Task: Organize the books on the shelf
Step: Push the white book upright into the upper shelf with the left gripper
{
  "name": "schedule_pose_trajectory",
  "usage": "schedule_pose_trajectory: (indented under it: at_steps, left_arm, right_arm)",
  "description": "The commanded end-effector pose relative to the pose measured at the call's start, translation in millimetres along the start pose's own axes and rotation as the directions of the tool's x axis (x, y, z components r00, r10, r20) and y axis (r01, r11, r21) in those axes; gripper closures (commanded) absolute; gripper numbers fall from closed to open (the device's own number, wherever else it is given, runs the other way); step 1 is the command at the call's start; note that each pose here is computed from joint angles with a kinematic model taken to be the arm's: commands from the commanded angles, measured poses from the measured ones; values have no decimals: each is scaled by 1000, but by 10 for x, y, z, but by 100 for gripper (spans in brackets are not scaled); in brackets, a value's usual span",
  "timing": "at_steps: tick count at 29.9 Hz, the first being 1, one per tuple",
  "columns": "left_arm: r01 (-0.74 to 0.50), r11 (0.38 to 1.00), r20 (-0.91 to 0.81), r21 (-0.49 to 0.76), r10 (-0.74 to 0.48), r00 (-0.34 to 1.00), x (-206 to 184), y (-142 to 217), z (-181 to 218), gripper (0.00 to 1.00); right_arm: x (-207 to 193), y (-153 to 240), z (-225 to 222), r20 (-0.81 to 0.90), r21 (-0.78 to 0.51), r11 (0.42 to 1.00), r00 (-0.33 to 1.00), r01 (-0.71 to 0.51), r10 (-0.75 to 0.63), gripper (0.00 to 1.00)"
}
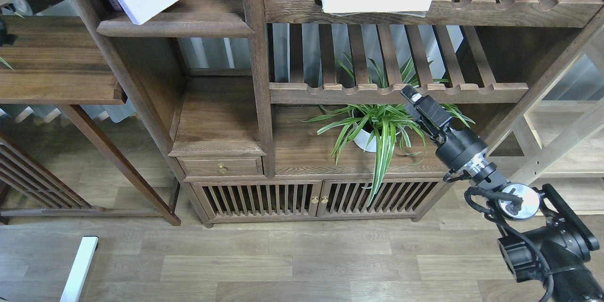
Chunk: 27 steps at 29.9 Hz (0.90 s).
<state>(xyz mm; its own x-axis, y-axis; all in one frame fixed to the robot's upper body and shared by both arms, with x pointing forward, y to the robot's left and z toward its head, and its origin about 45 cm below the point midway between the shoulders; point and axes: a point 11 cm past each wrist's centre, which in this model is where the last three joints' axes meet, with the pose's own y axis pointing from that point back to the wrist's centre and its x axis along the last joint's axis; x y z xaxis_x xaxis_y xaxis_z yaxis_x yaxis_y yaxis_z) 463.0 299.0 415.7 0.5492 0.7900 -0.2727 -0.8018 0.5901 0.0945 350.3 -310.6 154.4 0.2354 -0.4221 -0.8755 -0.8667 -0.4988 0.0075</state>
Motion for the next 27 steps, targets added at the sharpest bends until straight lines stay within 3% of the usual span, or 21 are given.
schedule_pose_trajectory:
  at_steps: [1,13,27]
  left_arm:
    - [-16,999,20,28,16,1000,10,-107,-13,98]
    - [-125,990,38,69,123,992,-79,-545,89,97]
    - [-289,949,56,123,285,957,-58,-750,48,97]
  right_arm:
    - [-7,-7,-5,-1,2,1000,1000,2,-2,11]
    - [-9,-9,-11,2,9,1000,1000,3,-3,10]
    - [-24,-29,5,8,11,1000,1000,10,-10,9]
